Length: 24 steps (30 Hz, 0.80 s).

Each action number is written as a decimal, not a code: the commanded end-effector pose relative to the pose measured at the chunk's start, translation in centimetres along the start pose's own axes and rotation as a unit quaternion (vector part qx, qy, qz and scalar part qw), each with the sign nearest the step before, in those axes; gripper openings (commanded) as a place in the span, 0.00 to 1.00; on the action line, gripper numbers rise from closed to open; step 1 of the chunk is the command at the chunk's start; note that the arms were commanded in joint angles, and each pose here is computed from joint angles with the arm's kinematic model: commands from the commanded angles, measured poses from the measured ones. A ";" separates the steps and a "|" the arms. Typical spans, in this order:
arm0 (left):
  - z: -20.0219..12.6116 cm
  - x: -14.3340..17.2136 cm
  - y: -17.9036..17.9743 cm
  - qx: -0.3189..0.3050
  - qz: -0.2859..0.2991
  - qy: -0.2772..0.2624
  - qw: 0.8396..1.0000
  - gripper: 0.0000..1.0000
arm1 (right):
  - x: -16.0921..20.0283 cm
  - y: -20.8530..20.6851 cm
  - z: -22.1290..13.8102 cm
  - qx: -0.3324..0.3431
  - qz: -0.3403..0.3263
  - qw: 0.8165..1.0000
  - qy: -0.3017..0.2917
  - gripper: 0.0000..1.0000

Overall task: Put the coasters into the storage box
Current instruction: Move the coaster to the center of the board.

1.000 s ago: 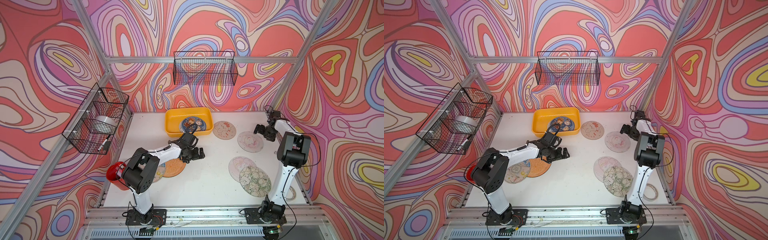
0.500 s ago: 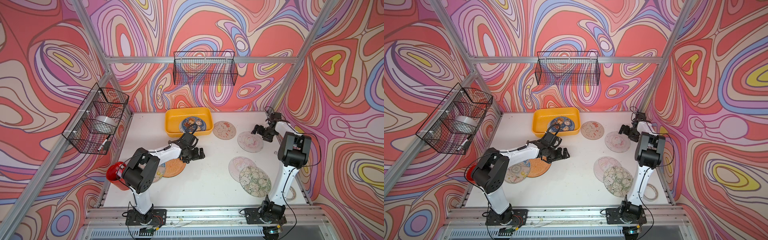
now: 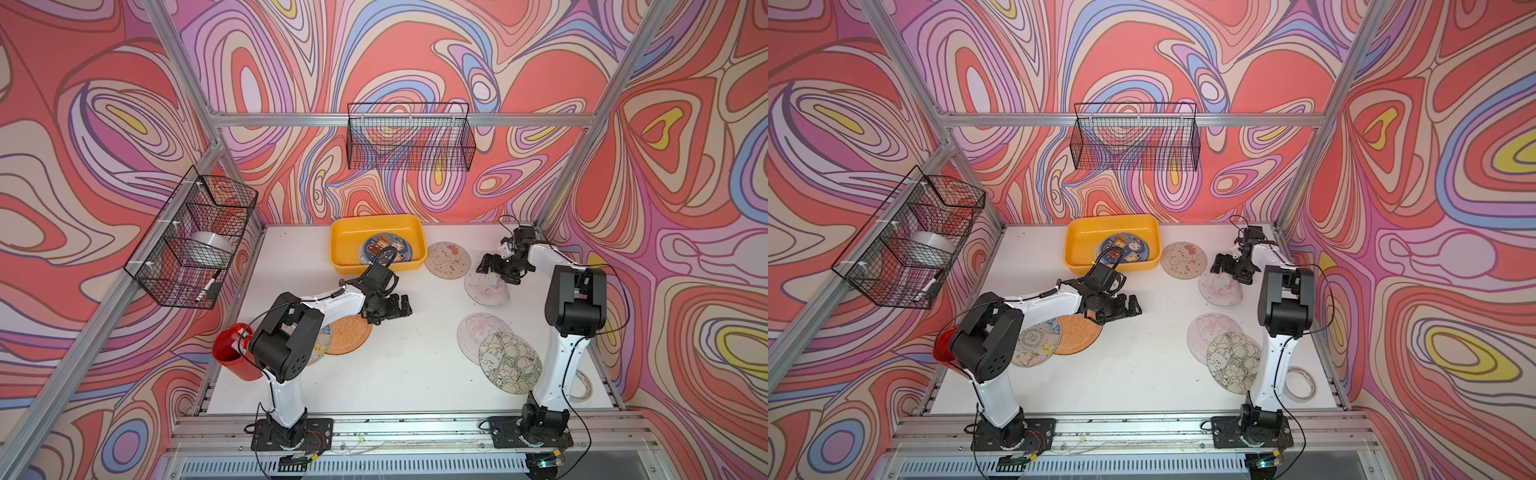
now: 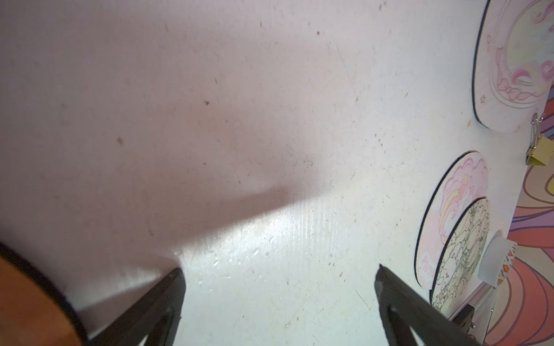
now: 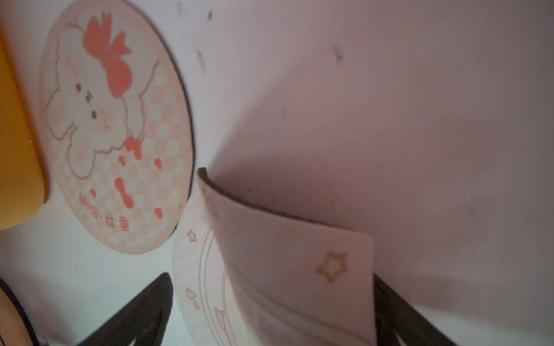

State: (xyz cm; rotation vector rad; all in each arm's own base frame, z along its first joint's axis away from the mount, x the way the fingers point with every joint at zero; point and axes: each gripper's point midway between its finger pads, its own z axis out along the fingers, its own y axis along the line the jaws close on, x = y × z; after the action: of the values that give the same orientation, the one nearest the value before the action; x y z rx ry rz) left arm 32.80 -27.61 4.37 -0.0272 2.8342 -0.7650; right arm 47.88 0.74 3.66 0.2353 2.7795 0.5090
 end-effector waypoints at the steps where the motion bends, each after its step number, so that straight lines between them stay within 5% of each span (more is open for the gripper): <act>1: 0.3 0.0 -0.2 -0.002 0.006 0.007 1.000 1.00 | 7.4 1.9 3.3 -0.016 0.020 0.992 0.123 0.98; 24: 0.4 -0.2 0.3 -0.021 0.009 0.002 1.000 1.00 | 15.8 16.9 3.1 -0.063 -0.116 0.968 0.213 0.98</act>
State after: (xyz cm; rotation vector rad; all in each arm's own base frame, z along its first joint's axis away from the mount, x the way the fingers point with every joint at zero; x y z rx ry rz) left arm 33.24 -27.83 4.35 -0.0160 2.8284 -0.7600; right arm 38.21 19.81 4.09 -0.2326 3.0020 0.7478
